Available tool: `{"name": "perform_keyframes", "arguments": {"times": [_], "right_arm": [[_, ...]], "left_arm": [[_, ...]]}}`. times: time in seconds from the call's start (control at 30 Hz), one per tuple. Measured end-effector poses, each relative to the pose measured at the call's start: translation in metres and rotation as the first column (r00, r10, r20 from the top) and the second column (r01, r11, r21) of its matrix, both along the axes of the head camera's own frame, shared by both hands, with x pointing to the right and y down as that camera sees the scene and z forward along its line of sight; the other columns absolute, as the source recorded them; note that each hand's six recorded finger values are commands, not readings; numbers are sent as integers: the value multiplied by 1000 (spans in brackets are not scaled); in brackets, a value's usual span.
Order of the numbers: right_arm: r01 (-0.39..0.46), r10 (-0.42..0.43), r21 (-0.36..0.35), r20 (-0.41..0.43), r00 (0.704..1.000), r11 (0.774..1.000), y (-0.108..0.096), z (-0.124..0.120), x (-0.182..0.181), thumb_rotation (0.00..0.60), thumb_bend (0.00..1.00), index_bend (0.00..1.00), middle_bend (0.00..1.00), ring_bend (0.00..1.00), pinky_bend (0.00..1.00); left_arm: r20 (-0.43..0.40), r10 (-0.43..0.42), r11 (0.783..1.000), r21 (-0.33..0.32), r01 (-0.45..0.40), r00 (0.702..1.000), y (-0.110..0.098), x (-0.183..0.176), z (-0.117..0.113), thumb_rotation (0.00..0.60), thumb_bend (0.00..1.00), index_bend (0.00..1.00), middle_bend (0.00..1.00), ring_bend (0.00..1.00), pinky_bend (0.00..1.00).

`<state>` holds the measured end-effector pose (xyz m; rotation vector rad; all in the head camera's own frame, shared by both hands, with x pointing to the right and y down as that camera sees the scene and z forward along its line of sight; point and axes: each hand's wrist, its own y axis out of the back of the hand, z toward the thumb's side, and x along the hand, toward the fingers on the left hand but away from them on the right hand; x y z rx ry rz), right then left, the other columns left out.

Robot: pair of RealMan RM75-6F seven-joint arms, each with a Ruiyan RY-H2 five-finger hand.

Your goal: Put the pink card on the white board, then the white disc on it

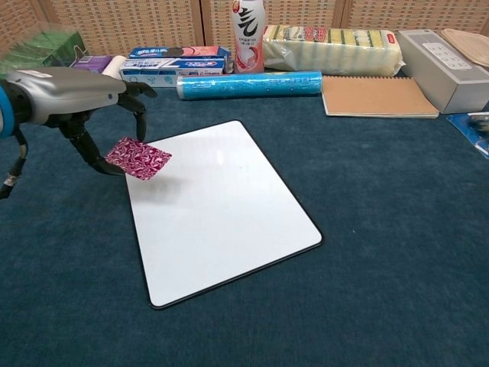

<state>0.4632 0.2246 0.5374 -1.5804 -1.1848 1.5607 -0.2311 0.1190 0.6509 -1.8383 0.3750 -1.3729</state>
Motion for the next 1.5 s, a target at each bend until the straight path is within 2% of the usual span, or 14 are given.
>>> {"name": "perform_keyframes", "arguments": {"times": [0.33,0.4,0.53,0.6,0.8,0.93,1.17,1.33,1.5], "right_arm": [[-11,11,-10,10,1000,1000,-2,2,3,600,0,34,0,0,0],[-13,14,-11,14,1000,1000,-2,2,4,600,0,34,0,0,0],[-17,17,-11,17,1000,1000,-3,0,6,600,0,33,0,0,0],[-18,18,-10,18,1000,1000,-3,-1,6,600,0,34,0,0,0],[-18,19,-11,21,1000,1000,-3,-1,7,600,0,34,0,0,0],[-17,17,-8,23,1000,1000,-2,-2,6,600,0,33,0,0,0],[-12,12,-12,23,1000,1000,-2,-1,4,600,0,34,0,0,0],[-9,9,-16,19,1000,1000,-1,0,3,600,0,33,0,0,0],[-14,15,-21,11,1000,1000,-2,2,4,600,0,33,0,0,0]], "left_arm": [[28,74,997,9,-74,997,-3,59,15,600,171,385,0,0,47],[37,78,997,2,-78,996,0,66,20,600,163,307,0,0,47],[55,71,997,-19,-70,996,5,77,30,600,144,35,0,0,48],[62,65,998,-17,-64,996,5,79,32,600,137,0,0,0,47],[57,40,999,-15,-39,998,3,77,25,600,136,0,0,0,48],[58,6,1000,1,-6,998,-7,63,16,600,135,9,0,0,47],[79,-115,992,50,112,990,-41,6,2,600,139,202,0,0,47],[95,-185,982,51,181,978,-56,-31,10,600,155,347,0,0,48],[100,-242,970,40,239,965,-66,-61,24,600,160,360,0,0,47]]}}
